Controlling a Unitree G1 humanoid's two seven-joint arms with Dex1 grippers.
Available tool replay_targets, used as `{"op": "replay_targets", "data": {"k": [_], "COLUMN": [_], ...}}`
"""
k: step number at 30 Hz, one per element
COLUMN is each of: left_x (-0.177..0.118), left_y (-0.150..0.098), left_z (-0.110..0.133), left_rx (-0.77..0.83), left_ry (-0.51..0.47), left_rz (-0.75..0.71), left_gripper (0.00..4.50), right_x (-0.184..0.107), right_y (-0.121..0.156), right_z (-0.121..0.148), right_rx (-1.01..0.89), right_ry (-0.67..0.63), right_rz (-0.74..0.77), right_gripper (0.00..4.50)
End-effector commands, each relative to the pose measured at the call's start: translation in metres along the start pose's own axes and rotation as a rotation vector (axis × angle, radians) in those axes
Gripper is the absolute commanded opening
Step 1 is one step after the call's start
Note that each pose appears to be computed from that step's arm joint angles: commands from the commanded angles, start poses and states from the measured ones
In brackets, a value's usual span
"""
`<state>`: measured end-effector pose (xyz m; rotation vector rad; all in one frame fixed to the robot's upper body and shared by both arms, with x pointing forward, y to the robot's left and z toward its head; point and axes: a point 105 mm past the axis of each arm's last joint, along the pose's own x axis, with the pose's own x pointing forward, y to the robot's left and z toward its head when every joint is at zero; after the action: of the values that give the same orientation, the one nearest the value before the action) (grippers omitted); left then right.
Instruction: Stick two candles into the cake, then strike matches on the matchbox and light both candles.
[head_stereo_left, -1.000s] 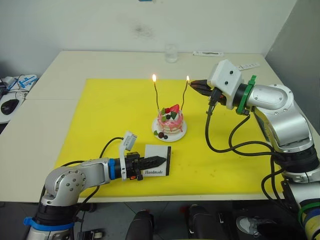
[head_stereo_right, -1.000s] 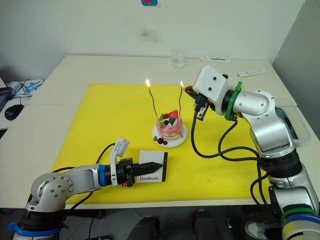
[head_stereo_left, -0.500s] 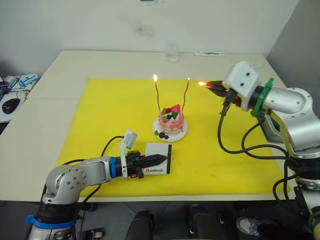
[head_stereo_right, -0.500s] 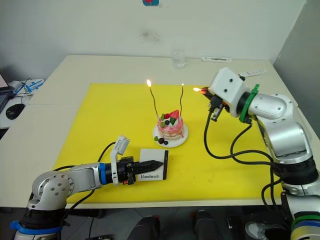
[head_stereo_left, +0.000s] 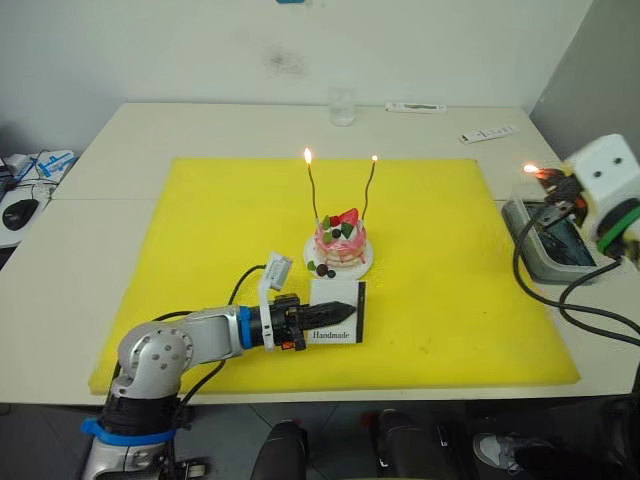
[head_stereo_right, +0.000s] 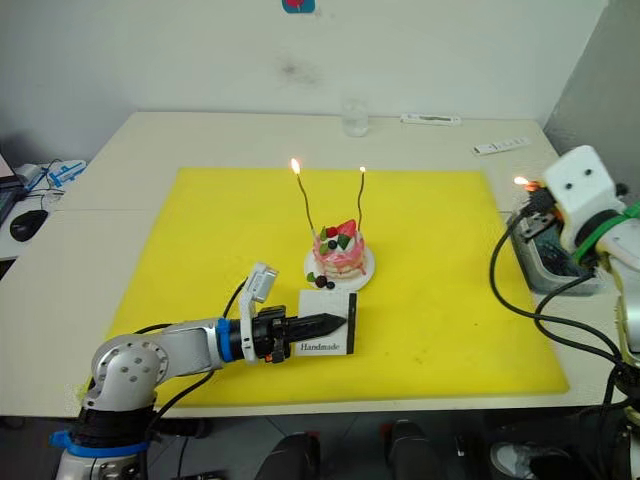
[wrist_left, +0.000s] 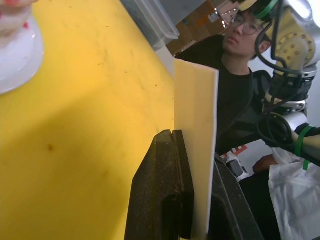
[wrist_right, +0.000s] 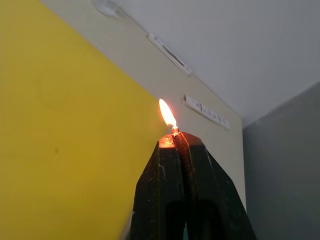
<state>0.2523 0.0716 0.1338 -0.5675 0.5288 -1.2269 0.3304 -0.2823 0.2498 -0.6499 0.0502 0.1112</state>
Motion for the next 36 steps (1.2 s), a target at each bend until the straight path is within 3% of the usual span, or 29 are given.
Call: {"op": "replay_targets", "data": {"k": [1,6,21,24,33,36], "left_x": [0.010,0.019,0.025,0.024,0.019,0.018], "left_y": [-0.006,-0.007,-0.008,-0.007,-0.004,-0.003], "left_z": [0.003,0.002,0.001,0.001,0.003,0.003], "left_rx": [0.011,0.000,-0.002,0.000,0.006,0.007], "left_ry": [-0.010,-0.012,-0.030,-0.033,-0.039,-0.040], "left_rz": [-0.038,-0.060,-0.069,-0.062,-0.045,-0.038], "left_gripper": [0.00,0.00,0.00,0.00,0.00,0.00], "right_x": [-0.013,-0.016,-0.009,-0.009,-0.011,-0.013], "right_y": [-0.032,-0.045,-0.031,-0.032,-0.038,-0.039], "right_z": [-0.016,-0.036,-0.065,-0.067,-0.060,-0.053], "right_rx": [0.097,0.165,0.301,0.290,0.258,0.242], "right_ry": [0.049,0.096,0.166,0.165,0.122,0.090], "right_rz": [-0.150,-0.245,-0.332,-0.363,-0.429,-0.434], "right_gripper": [0.05,0.05,0.05,0.95,4.38,4.45]}}
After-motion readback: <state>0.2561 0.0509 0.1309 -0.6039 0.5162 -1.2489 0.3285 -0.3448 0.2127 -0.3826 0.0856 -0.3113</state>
